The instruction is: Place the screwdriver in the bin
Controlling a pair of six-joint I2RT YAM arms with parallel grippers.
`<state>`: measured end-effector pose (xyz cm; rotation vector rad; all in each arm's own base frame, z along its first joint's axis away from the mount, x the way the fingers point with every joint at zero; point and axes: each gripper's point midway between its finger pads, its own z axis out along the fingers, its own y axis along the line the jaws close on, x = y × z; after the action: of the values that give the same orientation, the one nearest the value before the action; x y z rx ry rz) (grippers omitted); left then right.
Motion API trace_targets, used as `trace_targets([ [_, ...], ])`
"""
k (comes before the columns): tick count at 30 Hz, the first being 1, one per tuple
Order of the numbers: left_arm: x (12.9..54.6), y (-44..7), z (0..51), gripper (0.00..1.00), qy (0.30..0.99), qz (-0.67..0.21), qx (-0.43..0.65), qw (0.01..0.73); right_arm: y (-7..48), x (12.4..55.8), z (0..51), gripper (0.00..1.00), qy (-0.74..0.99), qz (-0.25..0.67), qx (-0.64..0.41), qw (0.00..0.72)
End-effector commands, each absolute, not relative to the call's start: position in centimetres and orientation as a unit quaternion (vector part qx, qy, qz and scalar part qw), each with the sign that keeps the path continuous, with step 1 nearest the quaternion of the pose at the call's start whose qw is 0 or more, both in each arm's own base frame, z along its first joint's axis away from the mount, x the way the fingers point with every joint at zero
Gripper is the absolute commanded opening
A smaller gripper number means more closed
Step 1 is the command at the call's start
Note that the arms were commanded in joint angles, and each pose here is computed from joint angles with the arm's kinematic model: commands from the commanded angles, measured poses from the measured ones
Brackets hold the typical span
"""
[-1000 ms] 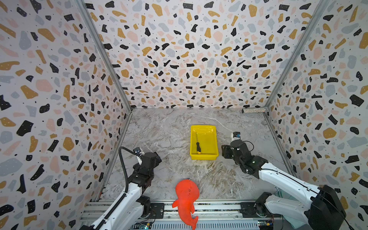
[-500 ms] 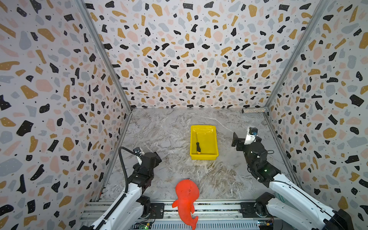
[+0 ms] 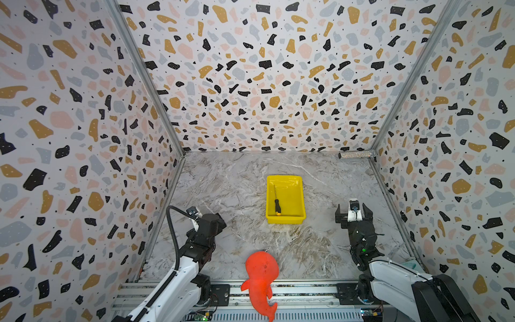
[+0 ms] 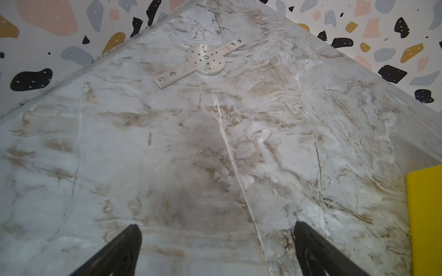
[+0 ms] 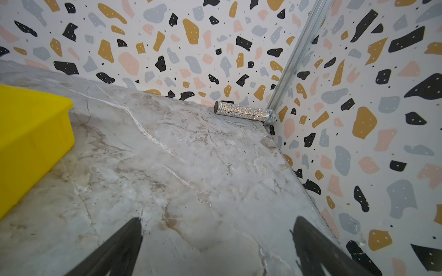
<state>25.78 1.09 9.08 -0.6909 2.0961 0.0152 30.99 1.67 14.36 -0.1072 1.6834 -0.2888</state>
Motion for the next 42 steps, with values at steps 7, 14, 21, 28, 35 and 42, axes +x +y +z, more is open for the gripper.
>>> trace_targets([
  [7,26.1,1.1,9.4,1.00,0.842,0.001,-0.280,0.461,1.6,34.1,15.4,1.00,0.723,-0.090,-0.001,0.685],
  [14,26.1,1.1,9.4,1.00,0.842,0.000,-0.280,0.461,1.3,34.8,14.0,1.00,0.730,-0.076,0.003,0.679],
  [21,26.1,1.1,9.3,1.00,0.842,0.001,-0.280,0.461,0.3,35.0,13.6,1.00,0.727,-0.057,0.021,0.684],
  [28,26.2,1.1,9.3,1.00,0.843,0.002,-0.279,0.460,0.7,36.2,13.2,1.00,0.738,-0.048,0.007,0.673],
  [35,26.2,1.1,9.3,1.00,0.843,0.002,-0.279,0.459,0.5,36.4,12.5,0.99,0.750,-0.050,0.011,0.659],
  [42,26.2,1.1,9.1,1.00,0.844,0.004,-0.281,0.458,0.5,36.4,12.6,0.99,0.749,-0.050,0.010,0.660],
])
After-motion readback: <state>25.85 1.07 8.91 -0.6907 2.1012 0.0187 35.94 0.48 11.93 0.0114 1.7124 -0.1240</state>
